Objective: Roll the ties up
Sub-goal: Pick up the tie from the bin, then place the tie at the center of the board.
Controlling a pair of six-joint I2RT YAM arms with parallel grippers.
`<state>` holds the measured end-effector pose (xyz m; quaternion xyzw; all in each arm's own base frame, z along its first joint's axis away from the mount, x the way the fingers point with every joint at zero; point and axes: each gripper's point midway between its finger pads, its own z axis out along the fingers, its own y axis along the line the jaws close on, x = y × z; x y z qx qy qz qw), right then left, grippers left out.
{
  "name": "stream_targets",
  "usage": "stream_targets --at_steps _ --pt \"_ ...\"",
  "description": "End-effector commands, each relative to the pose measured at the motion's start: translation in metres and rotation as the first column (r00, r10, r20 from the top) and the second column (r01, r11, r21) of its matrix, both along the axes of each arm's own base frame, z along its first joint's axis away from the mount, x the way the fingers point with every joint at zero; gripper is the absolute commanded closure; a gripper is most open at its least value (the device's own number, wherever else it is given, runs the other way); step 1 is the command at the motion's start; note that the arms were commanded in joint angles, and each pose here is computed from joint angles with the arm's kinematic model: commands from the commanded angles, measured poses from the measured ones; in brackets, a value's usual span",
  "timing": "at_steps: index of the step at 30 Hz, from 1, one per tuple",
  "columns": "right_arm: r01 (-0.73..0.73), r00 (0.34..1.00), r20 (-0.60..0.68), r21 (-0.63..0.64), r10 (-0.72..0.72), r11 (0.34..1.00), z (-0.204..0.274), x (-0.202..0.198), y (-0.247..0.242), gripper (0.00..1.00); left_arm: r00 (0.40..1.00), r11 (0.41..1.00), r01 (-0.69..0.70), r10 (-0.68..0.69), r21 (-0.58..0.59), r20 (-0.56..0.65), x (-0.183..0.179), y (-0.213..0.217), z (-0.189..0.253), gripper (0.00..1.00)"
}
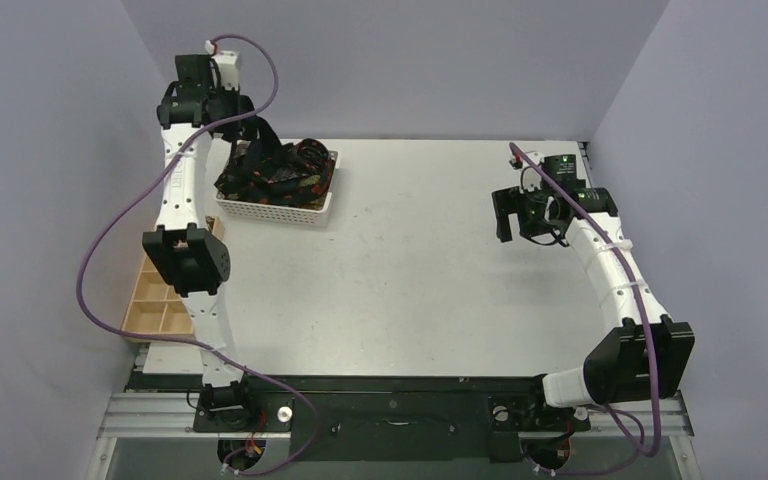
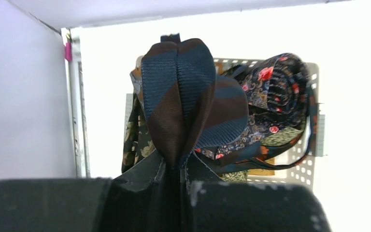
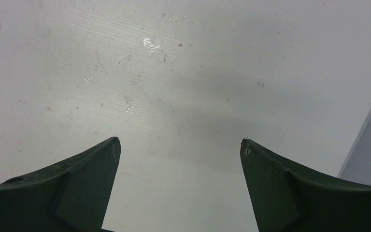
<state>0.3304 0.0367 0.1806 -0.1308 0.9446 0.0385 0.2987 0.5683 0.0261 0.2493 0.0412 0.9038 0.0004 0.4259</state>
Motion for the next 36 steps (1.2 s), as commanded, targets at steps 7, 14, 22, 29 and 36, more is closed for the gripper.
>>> stream_targets --at_steps 7,14,22,29,36 --pt "-0.216 0.97 0.103 -0.057 0.221 0.975 0.062 0.017 0.015 0.11 0.768 0.978 0.137 -0.204 0.154 0.607 -0.065 -0.063 0.264 1.0" --pt "-0.372 0.893 0.193 -0.194 0.407 0.908 0.114 0.031 0.04 0.12 0.464 0.999 0.026 -0.051 0.044 0.884 -0.1 -0.064 0.39 1.0" --pt "-0.403 0.843 0.361 -0.068 0.4 0.913 0.154 0.03 0.079 0.13 0.331 0.908 0.416 -0.2 0.048 0.922 -0.167 -0.166 0.426 1.0" --pt "-0.441 0.812 0.466 0.097 0.351 0.892 0.179 0.002 0.094 0.15 0.311 0.734 0.675 -0.375 0.075 0.873 -0.224 -0.267 0.4 1.0" --pt "-0.332 0.913 0.328 0.252 0.243 0.909 0.154 -0.005 0.046 0.16 0.474 0.633 0.769 -0.466 -0.093 0.747 -0.232 -0.322 0.327 1.0"
